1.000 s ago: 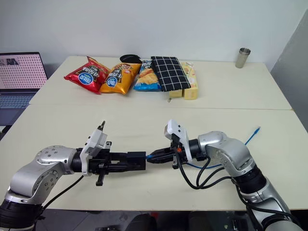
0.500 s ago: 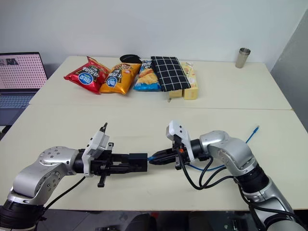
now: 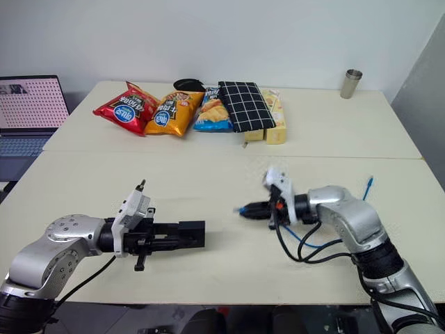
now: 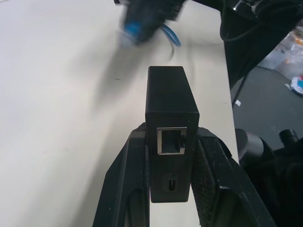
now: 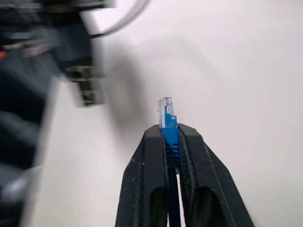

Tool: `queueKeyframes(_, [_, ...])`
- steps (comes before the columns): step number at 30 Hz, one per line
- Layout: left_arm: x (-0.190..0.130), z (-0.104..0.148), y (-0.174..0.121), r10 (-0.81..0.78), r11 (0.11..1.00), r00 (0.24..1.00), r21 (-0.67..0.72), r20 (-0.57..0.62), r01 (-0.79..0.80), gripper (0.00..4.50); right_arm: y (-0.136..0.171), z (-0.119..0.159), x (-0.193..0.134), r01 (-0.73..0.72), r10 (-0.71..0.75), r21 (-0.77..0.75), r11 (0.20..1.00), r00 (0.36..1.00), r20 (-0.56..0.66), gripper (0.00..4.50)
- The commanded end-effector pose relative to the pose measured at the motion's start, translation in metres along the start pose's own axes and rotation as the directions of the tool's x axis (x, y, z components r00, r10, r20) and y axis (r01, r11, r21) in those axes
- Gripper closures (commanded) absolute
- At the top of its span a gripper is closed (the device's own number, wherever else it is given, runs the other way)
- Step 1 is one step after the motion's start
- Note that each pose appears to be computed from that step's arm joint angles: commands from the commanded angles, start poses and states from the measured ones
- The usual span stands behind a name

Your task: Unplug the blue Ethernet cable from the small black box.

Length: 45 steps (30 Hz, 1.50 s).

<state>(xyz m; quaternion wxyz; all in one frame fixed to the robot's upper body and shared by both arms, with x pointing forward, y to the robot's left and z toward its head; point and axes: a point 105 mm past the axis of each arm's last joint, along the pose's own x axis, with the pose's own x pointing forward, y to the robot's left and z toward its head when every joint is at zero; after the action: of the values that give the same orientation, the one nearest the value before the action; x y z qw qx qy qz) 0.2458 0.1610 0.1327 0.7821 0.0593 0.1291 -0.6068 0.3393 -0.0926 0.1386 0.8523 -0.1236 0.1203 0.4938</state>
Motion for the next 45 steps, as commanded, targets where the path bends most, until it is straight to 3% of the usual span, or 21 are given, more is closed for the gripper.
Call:
queueKeyframes(1, [0.0, 0.006, 0.002, 0.043, 0.999, 0.999, 0.021, 0.027, -0.043, 3.72, -0.052, -0.007, -0.011, 0.322, -0.325, -0.127, 0.938, 0.946, -0.007, 4.48])
queueKeyframes(3, [0.003, 0.006, 0.005, 0.062, 0.998, 0.998, 0.02, 0.03, -0.063, 3.72, -0.075, -0.022, -0.015, 0.458, -0.469, -0.141, 0.878, 0.882, -0.056, 4.48])
queueKeyframes(5, [0.004, 0.008, 0.01, 0.085, 0.996, 0.996, 0.027, 0.03, -0.085, 3.72, -0.08, -0.032, -0.014, 0.489, -0.499, -0.118, 0.864, 0.862, -0.085, 4.48])
queueKeyframes(7, [0.005, 0.009, 0.014, 0.103, 0.994, 0.994, 0.028, 0.028, -0.104, 3.72, -0.083, -0.036, -0.013, 0.506, -0.515, -0.103, 0.856, 0.852, -0.092, 3.77])
queueKeyframes(10, [0.005, 0.01, 0.021, 0.136, 0.99, 0.991, 0.03, 0.022, -0.136, 3.72, -0.081, -0.033, -0.012, 0.496, -0.502, -0.078, 0.865, 0.862, -0.075, 3.23])
queueKeyframes(16, [0.006, 0.015, 0.049, 0.313, 0.947, 0.947, 0.053, 0.071, -0.317, 3.72, -0.055, -0.007, -0.017, 0.346, -0.347, -0.117, 0.931, 0.938, 0.014, 1.85])
queueKeyframes(20, [-0.003, 0.022, 0.095, 0.569, 0.811, 0.806, 0.049, 0.165, -0.583, 3.72, -0.003, 0.027, -0.022, 0.078, -0.061, -0.148, 0.986, 0.991, 0.115, 0.82])
queueKeyframes(29, [-0.009, 0.013, 0.142, 0.759, 0.615, 0.607, 0.046, 0.235, -0.787, 3.72, 0.038, 0.052, -0.01, -0.052, 0.078, -0.163, 0.985, 0.984, 0.159, 0.82])
queueKeyframes(33, [-0.003, 0.001, 0.15, 0.779, 0.598, 0.583, 0.01, 0.23, -0.802, 3.72, 0.042, 0.052, -0.004, -0.062, 0.088, -0.162, 0.985, 0.984, 0.156, 0.82])
queueKeyframes(35, [-0.001, -0.005, 0.149, 0.773, 0.609, 0.593, -0.004, 0.225, -0.793, 3.14, 0.043, 0.052, -0.003, -0.063, 0.088, -0.16, 0.985, 0.984, 0.154, 0.8])
queueKeyframes(45, [-0.015, -0.025, 0.134, 0.781, 0.615, 0.601, -0.037, 0.172, -0.788, 1.09, 0.047, 0.049, -0.002, -0.055, 0.075, -0.134, 0.989, 0.986, 0.151, 0.8])
